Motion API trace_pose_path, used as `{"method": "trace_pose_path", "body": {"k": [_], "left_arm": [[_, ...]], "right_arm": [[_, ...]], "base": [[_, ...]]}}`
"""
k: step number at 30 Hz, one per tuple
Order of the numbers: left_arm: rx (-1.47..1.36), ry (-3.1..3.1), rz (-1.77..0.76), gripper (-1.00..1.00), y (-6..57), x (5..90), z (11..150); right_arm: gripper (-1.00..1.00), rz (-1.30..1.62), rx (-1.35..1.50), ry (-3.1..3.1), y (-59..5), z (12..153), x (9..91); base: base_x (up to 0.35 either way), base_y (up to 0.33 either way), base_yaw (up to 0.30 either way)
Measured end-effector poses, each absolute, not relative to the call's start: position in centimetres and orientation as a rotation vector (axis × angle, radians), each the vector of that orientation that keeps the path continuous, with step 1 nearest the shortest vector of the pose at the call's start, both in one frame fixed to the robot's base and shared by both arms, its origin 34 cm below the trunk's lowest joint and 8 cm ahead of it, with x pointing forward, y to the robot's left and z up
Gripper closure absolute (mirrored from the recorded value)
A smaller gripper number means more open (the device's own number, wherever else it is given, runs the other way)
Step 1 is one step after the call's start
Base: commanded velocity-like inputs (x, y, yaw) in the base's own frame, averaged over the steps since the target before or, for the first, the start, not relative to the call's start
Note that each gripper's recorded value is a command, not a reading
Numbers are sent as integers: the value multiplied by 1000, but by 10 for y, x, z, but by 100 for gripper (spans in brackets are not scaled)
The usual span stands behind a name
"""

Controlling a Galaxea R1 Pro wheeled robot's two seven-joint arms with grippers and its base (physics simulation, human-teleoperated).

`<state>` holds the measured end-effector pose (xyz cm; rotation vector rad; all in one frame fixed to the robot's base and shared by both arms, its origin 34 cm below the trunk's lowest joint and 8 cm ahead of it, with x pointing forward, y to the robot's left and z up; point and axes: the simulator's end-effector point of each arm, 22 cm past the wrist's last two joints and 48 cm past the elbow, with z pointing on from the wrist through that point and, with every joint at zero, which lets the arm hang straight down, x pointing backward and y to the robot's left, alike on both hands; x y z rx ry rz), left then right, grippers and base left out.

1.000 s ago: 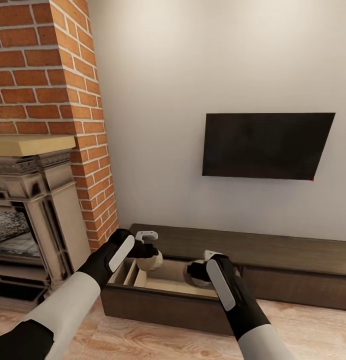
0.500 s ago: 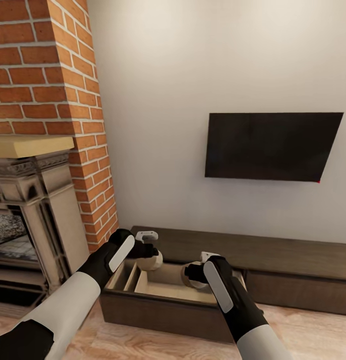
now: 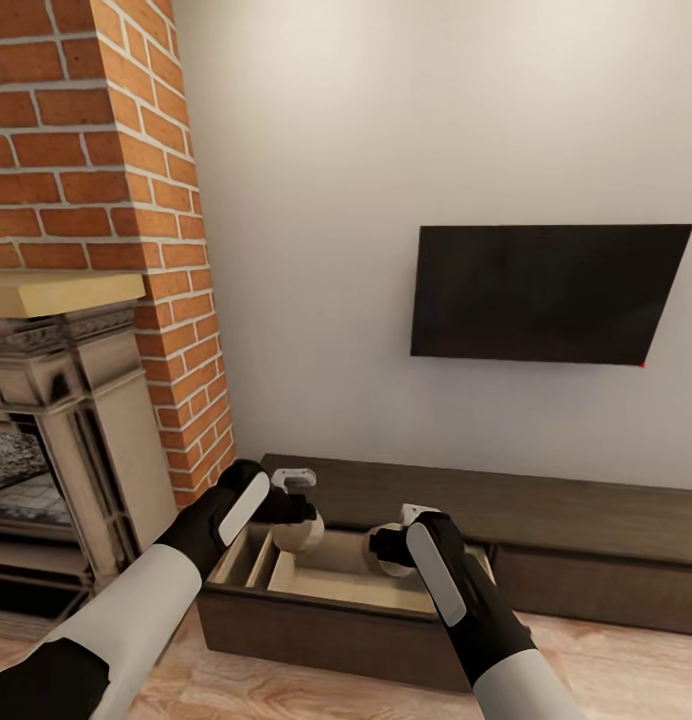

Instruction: Place each of the two pumpkins and all three candles from the living room inside a cabinet in the living room (use any cabinet), then make sure every cabinet is closed, and position the cauldron so it is next to a table in the living room.

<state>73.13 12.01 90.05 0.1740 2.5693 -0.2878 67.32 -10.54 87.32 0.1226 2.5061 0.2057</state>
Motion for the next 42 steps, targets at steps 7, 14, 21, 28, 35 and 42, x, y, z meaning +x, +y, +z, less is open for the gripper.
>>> {"method": "trace_pose_path", "body": {"k": [7,14,21,28,35,42], "left_arm": [[170,2670,-258,100,131,714,875],[156,2729,-255,100,136,703,857],[147,2757,-250,100,140,698,848],[149,2752,-249,100,139,699,850],[149,2746,-248,100,139,699,853],[149,2742,-252,100,139,699,855]], "right_arm": [[100,204,122,2506,-106,873,673],[100,204,122,2507,-106,873,673],[100,204,122,2506,-106,873,673],[100,207,122,2503,-106,875,673],[100,205,121,2499,-106,877,673],[100,202,119,2496,-107,879,673]], "base": [[134,0,0],[29,0,0],[84,0,0],[16,0,-138],[1,12,-257],[0,105,-139]]}}
